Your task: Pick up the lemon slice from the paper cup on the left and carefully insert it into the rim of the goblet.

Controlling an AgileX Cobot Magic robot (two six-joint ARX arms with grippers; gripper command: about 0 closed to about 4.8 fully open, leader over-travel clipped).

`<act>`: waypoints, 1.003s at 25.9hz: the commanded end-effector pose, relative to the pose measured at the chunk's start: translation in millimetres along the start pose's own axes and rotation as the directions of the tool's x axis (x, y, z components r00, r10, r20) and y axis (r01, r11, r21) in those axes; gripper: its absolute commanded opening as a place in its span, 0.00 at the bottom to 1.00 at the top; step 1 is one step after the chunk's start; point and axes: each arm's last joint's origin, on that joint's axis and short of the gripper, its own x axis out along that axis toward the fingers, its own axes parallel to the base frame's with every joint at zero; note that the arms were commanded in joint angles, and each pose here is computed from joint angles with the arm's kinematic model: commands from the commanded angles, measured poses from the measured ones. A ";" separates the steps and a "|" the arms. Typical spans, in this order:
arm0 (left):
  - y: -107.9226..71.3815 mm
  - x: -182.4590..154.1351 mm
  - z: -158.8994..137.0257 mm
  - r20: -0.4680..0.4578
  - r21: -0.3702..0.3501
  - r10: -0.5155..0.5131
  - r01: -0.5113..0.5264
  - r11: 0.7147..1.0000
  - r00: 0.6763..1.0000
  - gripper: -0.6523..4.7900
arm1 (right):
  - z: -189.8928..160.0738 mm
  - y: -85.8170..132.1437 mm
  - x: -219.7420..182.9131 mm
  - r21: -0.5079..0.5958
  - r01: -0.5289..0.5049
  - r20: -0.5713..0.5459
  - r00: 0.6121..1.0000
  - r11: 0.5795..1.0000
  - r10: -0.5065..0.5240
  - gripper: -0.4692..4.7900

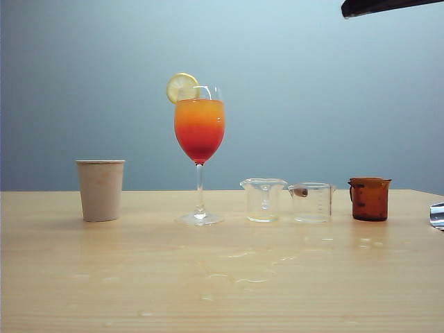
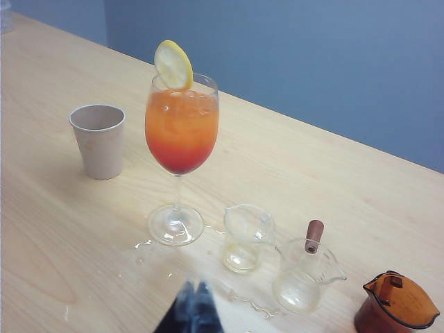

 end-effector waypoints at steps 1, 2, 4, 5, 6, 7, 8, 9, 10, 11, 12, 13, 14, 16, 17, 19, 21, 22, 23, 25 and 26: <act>0.0 -0.2 2.1 0.012 -0.003 0.003 -0.003 1.000 1.000 0.11 | 1.4 -2.5 -3.2 0.009 0.026 0.023 0.999 1.000 -0.026 0.09; 0.1 -0.2 2.0 0.011 -0.003 0.003 -0.003 1.000 1.000 0.11 | 0.8 -5.2 -4.6 0.013 0.060 0.026 0.998 0.998 -0.060 0.09; 0.1 -0.2 1.9 0.010 -0.003 0.003 -0.003 1.000 1.000 0.11 | -2.9 -12.3 -7.1 0.025 0.135 0.035 0.990 0.991 -0.136 0.09; 0.0 -0.2 1.8 0.009 -0.003 0.002 -0.002 1.000 1.000 0.11 | -7.0 -17.9 -9.4 0.033 0.173 0.040 0.984 0.984 -0.174 0.09; 0.1 -0.1 1.5 0.006 -0.003 0.003 -0.003 1.000 1.000 0.11 | -10.5 -22.6 -11.4 0.038 0.195 0.042 0.980 0.980 -0.197 0.09; 0.1 -0.1 1.2 0.003 -0.003 0.003 -0.003 1.000 1.000 0.11 | -14.4 -27.4 -13.3 0.042 0.218 0.042 0.975 0.975 -0.220 0.09; 0.1 -0.1 1.1 0.002 -0.003 0.003 -0.003 1.000 1.000 0.11 | -18.9 -33.5 -16.0 0.048 0.247 0.042 0.968 0.968 -0.249 0.09; 0.1 -0.1 1.1 0.001 -0.003 0.003 -0.003 1.000 1.000 0.11 | -22.7 -38.2 -18.4 0.052 0.268 0.043 0.962 0.962 -0.270 0.09; 0.1 -0.1 1.1 0.002 -0.003 0.003 -0.003 1.000 1.000 0.11 | -26.8 -42.8 -20.9 0.056 0.291 0.045 0.955 0.955 -0.294 0.09; 0.1 -0.1 1.1 0.002 -0.003 0.003 -0.003 1.000 1.000 0.11 | -31.3 -48.1 -25.2 0.063 0.321 0.053 0.945 0.945 -0.324 0.09; 0.1 -0.1 1.0 0.001 -0.003 0.003 -0.003 1.000 1.000 0.11 | -34.9 -51.5 -29.0 0.068 0.339 0.062 0.937 0.938 -0.343 0.09; 0.1 -0.1 1.0 0.000 -0.003 0.003 -0.003 1.000 1.000 0.11 | -38.7 -54.4 -32.7 0.072 0.353 0.072 0.931 0.933 -0.358 0.09; 0.1 -0.1 0.9 -0.001 -0.003 0.004 -0.004 1.000 1.000 0.11 | -46.5 -58.5 -41.1 0.077 0.366 0.103 0.922 0.927 -0.373 0.09; 0.1 -0.1 0.8 -0.001 -0.003 0.004 -0.004 1.000 1.000 0.11 | -54.3 -60.3 -48.1 0.079 0.372 0.133 0.915 0.925 -0.380 0.09; 0.1 -0.1 0.8 -0.002 -0.003 0.004 -0.004 1.000 1.000 0.11 | -57.9 -61.0 -50.5 0.080 0.382 0.142 0.910 0.921 -0.390 0.09; 0.1 -0.1 0.8 -0.002 -0.003 0.003 -0.003 1.000 1.000 0.11 | -66.4 -62.5 -54.3 0.084 0.420 0.150 0.891 0.903 -0.429 0.09; 0.1 -0.1 0.7 -0.002 -0.003 0.003 -0.003 1.000 1.000 0.11 | -75.2 -63.2 -56.0 0.086 0.446 0.149 0.878 0.891 -0.454 0.09; 0.2 -0.1 0.7 -0.002 -0.003 0.004 -0.004 1.000 1.000 0.11 | -79.2 -63.1 -56.0 0.086 0.452 0.146 0.876 0.888 -0.460 0.09; 0.1 -0.1 0.8 -0.002 -0.003 0.003 -0.003 1.000 1.000 0.11 | -84.3 -62.9 -55.9 0.086 0.458 0.142 0.873 0.885 -0.466 0.09; 0.1 -0.1 0.7 -0.002 -0.003 0.003 -0.003 1.000 1.000 0.11 | -97.5 -61.7 -55.4 0.089 0.467 0.137 0.869 0.879 -0.476 0.09; 0.1 -0.1 0.7 -0.002 -0.003 0.003 -0.003 1.000 1.000 0.11 | -101.4 -61.2 -55.0 0.094 0.468 0.136 0.868 0.879 -0.477 0.09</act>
